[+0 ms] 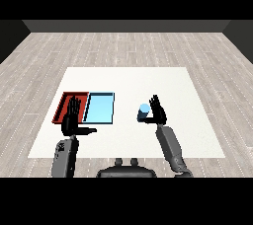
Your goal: Pick the blue can and put it in the blue box
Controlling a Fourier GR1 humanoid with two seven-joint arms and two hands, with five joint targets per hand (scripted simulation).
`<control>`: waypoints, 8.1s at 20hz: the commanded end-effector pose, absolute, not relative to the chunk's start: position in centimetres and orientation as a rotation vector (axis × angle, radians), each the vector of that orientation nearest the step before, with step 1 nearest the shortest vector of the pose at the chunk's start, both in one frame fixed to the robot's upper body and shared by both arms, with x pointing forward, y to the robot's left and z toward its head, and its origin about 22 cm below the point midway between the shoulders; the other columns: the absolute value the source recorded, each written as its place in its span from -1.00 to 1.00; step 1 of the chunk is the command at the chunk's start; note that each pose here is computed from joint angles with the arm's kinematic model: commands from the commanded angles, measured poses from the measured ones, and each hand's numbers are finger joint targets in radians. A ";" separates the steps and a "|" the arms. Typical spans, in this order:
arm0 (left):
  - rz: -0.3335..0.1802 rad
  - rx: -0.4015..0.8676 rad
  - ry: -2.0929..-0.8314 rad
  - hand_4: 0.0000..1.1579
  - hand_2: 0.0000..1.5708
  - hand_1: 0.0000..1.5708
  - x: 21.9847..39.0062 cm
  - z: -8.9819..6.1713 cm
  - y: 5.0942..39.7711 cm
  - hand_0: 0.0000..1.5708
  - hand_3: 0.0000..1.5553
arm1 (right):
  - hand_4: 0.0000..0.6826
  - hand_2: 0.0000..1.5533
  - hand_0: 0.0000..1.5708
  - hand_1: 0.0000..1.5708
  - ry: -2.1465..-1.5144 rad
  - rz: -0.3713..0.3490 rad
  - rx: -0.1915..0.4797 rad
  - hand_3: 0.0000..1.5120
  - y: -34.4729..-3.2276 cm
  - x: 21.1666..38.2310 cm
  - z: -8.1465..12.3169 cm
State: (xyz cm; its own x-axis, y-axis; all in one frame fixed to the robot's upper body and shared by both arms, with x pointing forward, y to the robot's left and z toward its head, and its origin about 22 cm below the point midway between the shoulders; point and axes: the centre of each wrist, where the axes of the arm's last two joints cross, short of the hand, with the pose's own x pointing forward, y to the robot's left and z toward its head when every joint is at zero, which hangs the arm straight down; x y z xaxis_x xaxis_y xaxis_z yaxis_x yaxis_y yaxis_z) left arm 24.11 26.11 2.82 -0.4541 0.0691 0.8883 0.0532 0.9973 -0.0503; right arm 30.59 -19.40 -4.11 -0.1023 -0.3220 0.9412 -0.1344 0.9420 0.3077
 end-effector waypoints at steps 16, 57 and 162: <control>0.060 -0.063 -2.053 -1.00 -1.00 -1.00 24.5 5.2 25.4 -1.00 -1.00 | -1.00 -1.00 -1.00 -1.00 -1.600 -0.129 0.376 -1.00 -16.1 34.0 -5.3; -0.148 -0.198 -1.872 -1.00 -1.00 -1.00 25.9 1.7 19.4 -1.00 -1.00 | 0.82 0.86 0.81 0.81 -1.855 0.094 -0.087 0.86 -15.5 32.5 5.6; 0.072 -0.262 -1.798 0.97 1.00 1.00 29.0 -2.7 6.9 1.00 0.96 | -1.00 -1.00 -1.00 -1.00 -1.919 0.019 0.280 -1.00 -10.6 28.7 5.9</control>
